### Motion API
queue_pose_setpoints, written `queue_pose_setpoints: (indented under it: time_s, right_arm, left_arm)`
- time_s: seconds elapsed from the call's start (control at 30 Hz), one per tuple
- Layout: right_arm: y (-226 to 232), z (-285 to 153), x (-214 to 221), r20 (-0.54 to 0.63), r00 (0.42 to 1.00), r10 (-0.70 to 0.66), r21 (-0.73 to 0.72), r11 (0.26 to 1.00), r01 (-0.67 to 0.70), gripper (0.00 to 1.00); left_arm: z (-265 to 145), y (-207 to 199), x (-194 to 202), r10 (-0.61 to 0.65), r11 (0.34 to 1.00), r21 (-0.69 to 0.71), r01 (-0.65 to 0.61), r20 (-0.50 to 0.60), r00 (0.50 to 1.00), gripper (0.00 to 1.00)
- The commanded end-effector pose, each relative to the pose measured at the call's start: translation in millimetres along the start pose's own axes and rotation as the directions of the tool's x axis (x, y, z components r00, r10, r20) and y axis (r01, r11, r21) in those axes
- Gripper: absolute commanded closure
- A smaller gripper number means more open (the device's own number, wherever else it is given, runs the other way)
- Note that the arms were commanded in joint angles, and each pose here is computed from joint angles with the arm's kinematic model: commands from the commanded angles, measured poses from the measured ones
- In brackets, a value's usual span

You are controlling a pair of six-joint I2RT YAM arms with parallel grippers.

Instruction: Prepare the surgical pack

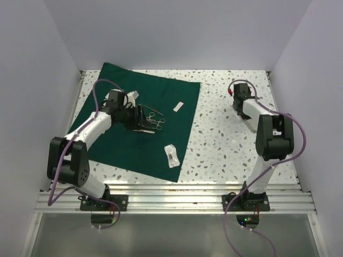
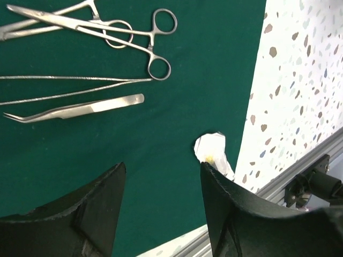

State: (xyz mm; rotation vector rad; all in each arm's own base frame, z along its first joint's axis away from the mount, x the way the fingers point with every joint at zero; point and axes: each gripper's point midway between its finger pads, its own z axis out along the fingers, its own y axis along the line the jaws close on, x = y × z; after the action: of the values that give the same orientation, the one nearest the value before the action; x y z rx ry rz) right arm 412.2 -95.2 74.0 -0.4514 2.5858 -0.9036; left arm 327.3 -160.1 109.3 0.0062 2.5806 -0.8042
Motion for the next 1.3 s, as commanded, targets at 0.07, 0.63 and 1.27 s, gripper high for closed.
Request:
queue_pose_setpoints:
  time_s: [0.07, 0.63, 1.27]
  right_arm:
    - [2, 14, -13, 0.039, 0.999, -0.03, -0.004, 1.0, 0.03, 1.0]
    - [0, 20, -15, 0.043, 0.998, 0.046, 0.0, 0.999, -0.046, 0.63]
    - [95, -178, -144, 0.265, 0.862, 0.433, -0.441, 0.849, -0.291, 0.54]
  left_arm:
    - [2, -4, 0, 0.031, 0.998, 0.059, -0.03, -0.009, 0.999, 0.38]
    - [19, 26, -9, -0.2, 0.969, -0.151, 0.194, -0.025, 0.98, 0.32]
    - [11, 77, -28, -0.585, 0.62, -0.536, 0.573, 0.17, 0.793, 0.43]
